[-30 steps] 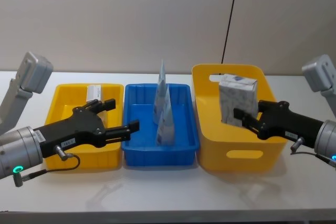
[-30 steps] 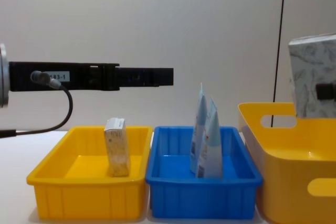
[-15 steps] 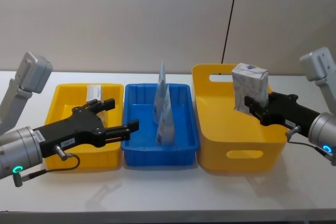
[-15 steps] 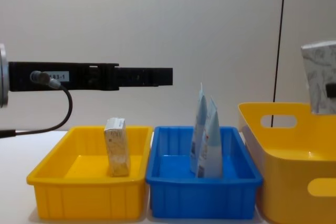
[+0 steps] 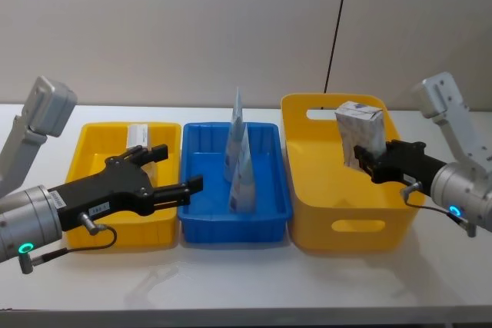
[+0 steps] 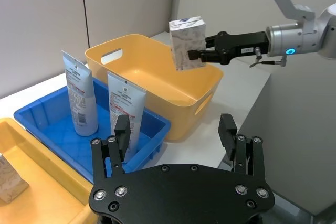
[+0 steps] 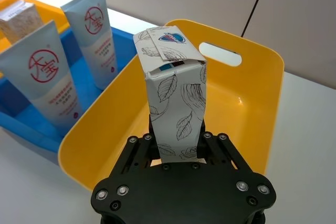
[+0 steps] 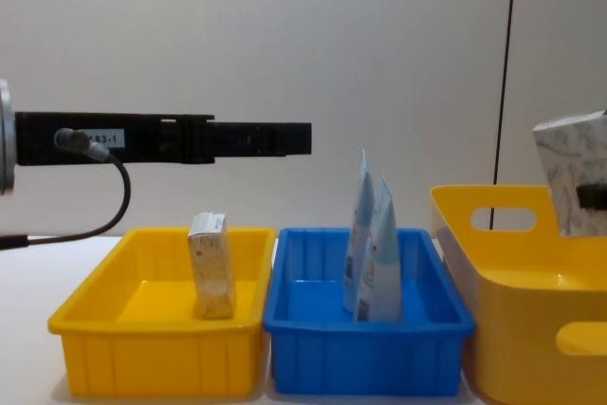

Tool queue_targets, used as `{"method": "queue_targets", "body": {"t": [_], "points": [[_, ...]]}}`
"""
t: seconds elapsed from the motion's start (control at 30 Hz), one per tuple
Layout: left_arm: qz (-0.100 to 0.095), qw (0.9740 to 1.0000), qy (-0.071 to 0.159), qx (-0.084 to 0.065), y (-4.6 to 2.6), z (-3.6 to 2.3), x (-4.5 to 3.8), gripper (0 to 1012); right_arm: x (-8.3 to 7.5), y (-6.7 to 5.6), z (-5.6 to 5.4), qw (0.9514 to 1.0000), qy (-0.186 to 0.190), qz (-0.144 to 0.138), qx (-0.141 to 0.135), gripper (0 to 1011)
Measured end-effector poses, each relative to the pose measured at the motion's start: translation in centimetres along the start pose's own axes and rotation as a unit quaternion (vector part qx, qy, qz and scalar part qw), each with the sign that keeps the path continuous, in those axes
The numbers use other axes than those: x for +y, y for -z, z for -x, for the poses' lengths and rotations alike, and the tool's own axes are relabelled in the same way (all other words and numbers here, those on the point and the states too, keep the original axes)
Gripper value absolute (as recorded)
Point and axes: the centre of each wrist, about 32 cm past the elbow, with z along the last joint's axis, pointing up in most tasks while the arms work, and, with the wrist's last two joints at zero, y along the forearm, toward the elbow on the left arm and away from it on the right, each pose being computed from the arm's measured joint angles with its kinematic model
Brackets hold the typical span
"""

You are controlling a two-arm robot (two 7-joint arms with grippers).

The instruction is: Bimanual collaborative sorting of washing and personal care products

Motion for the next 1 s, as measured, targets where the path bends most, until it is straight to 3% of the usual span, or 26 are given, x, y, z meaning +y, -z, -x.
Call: {"method": "queue_targets", "body": {"t": [0.6,1.0], "points": [[0.0,1.0,0.0,0.0,0.01,0.0,0.0,1002,2.1,-0.2,0.1,0.9997,0.005,0.02,-0.014,316],[0.0,1.0,0.0,0.0,0.01,0.0,0.0,1001,2.5,-0.3,0.1,0.9996,0.005,0.023,-0.017,715]]}}
